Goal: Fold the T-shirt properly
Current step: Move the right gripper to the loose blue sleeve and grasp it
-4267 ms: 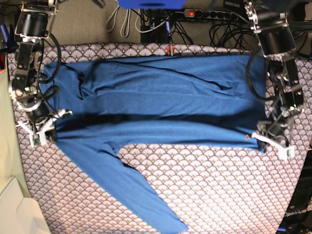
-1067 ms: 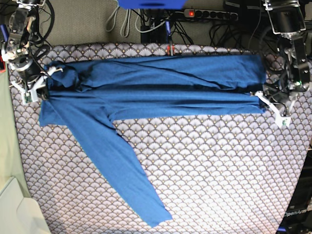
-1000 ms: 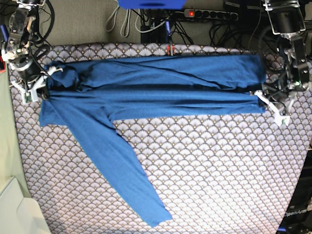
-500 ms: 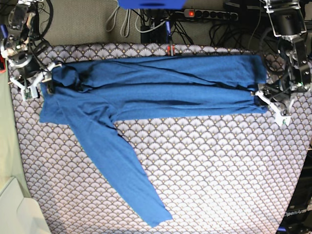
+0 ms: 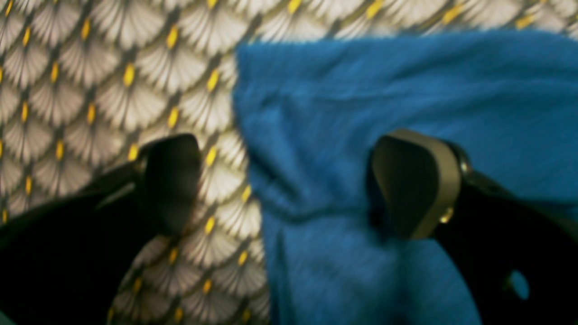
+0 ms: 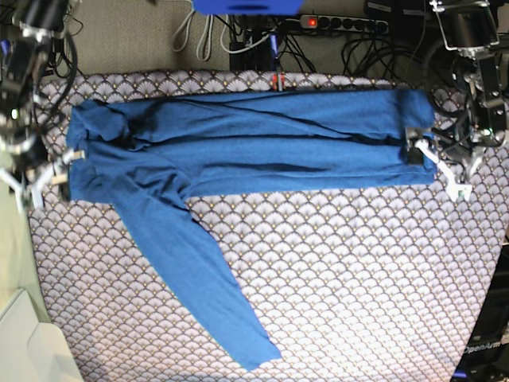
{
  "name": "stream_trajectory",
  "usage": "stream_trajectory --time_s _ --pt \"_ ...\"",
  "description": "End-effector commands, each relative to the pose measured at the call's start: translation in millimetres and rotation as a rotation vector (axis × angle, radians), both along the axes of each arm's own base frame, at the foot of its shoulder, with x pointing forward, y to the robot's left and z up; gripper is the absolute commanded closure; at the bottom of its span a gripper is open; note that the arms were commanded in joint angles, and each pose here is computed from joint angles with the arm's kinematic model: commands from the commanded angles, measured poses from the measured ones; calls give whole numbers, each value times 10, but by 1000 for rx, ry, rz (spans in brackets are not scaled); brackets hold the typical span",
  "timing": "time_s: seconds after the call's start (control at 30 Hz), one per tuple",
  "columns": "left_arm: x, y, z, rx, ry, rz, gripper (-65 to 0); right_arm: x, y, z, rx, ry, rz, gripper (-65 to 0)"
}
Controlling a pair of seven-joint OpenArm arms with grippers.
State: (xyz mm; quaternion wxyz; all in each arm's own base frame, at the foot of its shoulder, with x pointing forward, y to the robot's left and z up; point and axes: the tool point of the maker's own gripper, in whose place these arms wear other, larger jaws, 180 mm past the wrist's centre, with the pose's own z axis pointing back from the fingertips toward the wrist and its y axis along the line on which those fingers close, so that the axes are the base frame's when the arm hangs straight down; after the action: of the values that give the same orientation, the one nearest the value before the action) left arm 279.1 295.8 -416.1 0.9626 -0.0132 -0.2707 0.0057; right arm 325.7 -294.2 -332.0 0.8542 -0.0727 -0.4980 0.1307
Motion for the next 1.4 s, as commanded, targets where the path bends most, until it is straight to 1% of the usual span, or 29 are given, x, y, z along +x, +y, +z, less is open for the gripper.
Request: stream_trajectory --time_s 0.0,0.07,0.2,0.27,0.37,0.5,0.6,0.63,0.73,0.83,1.0,1.07,1.17,1.27,1.37 --pt "119 51 143 7 -52 6 -631 242 88 288 -6 -83 39 -333" --pt "119 57 144 7 -52 8 -631 488 260 417 -12 -94 81 -333" --pt "116 51 140 6 -51 9 -631 1028 630 417 22 -48 166 -334" --pt "109 55 135 9 -48 8 -631 1279 756 306 49 5 195 -334" --pt "107 61 133 12 -47 10 -631 1610 917 220 118 42 215 -334" --pt "104 57 133 6 -48 11 -631 1855 1009 40 202 71 222 -334" --pt "110 57 138 6 -50 11 -631 1908 1116 -146 287 78 212 -334" --pt "117 55 143 5 -52 12 -631 1904 1098 -229 309 81 186 -334" --pt "137 46 178 8 -62 7 -631 1886 990 -392 338 59 104 -334" --pt "159 32 226 13 -77 -1 -631 1840 958 -499 360 46 74 -334" --pt "171 19 254 17 -85 -5 -631 1771 970 -596 369 52 67 -334" --pt "171 13 252 15 -85 -5 -631 1746 1058 -643 379 61 76 -334" --pt "166 -60 212 -2 -84 -2 -631 1714 1096 -690 384 69 79 -334" --pt "149 -9 222 -8 -92 26 -631 1704 1291 -728 387 83 113 -334" --pt "145 1 222 -17 -98 43 -631 1699 1365 -739 372 92 138 -332"
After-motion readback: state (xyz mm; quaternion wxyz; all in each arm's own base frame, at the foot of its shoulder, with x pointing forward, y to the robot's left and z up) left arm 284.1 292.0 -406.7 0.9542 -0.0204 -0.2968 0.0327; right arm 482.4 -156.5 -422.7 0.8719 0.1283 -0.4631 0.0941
